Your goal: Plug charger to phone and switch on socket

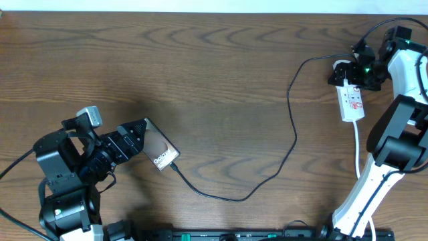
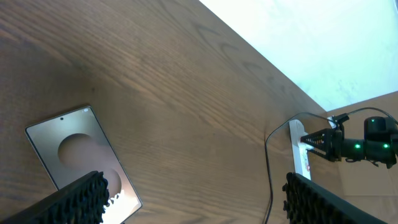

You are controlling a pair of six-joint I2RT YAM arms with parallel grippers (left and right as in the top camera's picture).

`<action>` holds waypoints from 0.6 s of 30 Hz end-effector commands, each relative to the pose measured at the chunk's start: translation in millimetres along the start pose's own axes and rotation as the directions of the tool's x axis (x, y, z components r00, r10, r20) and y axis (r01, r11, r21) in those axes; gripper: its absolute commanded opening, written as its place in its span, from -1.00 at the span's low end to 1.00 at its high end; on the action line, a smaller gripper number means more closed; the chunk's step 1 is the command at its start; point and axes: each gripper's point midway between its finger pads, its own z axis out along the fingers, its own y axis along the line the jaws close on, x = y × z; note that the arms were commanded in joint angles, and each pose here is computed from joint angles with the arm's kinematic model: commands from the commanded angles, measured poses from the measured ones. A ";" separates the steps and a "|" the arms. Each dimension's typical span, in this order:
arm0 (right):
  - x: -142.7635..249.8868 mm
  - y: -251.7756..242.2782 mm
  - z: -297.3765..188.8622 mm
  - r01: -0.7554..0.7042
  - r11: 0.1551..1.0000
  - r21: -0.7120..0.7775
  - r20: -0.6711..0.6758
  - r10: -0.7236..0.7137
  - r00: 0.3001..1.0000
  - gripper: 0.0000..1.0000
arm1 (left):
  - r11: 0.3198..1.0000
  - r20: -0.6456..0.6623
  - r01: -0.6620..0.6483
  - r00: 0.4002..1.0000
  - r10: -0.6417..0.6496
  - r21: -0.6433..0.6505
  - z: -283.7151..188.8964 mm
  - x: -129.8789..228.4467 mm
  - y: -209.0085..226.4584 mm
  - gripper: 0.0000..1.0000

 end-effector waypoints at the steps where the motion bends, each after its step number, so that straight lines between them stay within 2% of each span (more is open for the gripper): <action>1: 29.9 47.3 45.1 -0.056 0.987 -0.153 -0.140 0.034 0.990 0.99 | 1.000 -0.008 -0.002 1.000 0.002 0.015 0.0 2.0 -2.3 0.78; 18: 14.4 39.5 11.8 -0.075 0.989 -0.127 -0.123 0.059 0.991 0.99 | 1.000 -0.013 0.003 1.000 -0.003 0.013 0.0 3.4 -1.7 0.78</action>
